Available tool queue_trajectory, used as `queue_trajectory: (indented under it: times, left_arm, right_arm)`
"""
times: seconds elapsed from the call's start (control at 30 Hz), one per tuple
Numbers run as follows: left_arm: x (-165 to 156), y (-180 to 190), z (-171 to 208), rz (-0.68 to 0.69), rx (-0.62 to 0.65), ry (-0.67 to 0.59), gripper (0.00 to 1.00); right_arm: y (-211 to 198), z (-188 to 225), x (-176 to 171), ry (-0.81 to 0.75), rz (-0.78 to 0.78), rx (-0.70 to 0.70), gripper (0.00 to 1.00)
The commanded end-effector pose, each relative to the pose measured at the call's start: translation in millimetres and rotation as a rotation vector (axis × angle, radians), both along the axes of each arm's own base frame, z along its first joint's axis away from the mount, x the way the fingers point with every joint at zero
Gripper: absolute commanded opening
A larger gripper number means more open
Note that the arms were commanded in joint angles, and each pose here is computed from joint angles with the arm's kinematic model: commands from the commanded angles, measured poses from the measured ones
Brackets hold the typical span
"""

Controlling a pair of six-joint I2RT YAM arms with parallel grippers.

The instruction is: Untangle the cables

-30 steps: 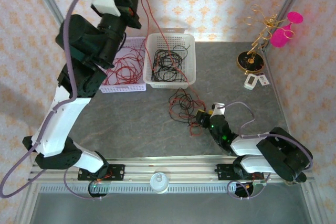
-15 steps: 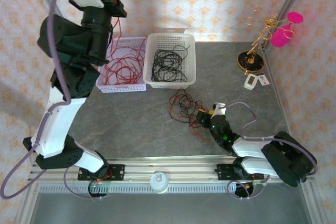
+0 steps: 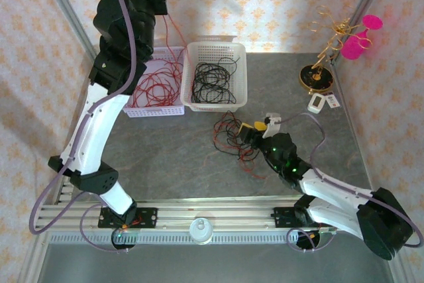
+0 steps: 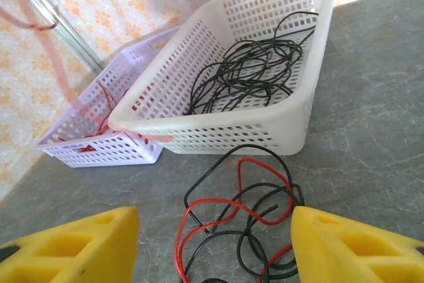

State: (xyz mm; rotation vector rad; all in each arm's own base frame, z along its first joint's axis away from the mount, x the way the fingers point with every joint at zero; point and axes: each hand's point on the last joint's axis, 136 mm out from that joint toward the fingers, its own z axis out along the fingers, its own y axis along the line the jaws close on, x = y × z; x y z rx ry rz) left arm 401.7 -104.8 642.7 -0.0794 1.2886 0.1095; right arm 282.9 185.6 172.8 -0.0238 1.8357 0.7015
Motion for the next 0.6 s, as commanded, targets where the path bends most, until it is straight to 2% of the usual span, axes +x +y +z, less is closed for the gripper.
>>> queue_trajectory:
  times: [0.0,0.1,0.27,0.4,0.5,0.57]
  left_arm:
    - [-14.5,17.6,31.9,0.036,-0.042,-0.112,0.00]
    - [-9.5,25.9,41.1,0.059,-0.051,-0.168,0.00]
    - [16.8,48.4,41.5,0.131,-0.058,-0.222,0.00]
    - [31.3,95.4,51.5,0.193,-0.163,-0.292,0.00]
    - [42.1,129.4,49.9,0.154,-0.258,-0.345,0.00]
    - [57.1,144.1,36.4,0.115,-0.292,-0.337,0.00]
  right_arm:
    - [2.9,3.9,-2.6,0.009,0.027,-0.016,0.62]
    - [4.0,6.5,-2.6,0.008,0.031,-0.007,0.62]
    - [5.5,6.5,-2.0,0.009,0.036,-0.005,0.62]
    - [7.9,4.4,-0.3,0.016,0.042,-0.016,0.62]
    - [10.8,4.8,2.6,0.024,0.044,-0.017,0.62]
    - [13.6,5.5,3.5,0.026,0.053,-0.014,0.62]
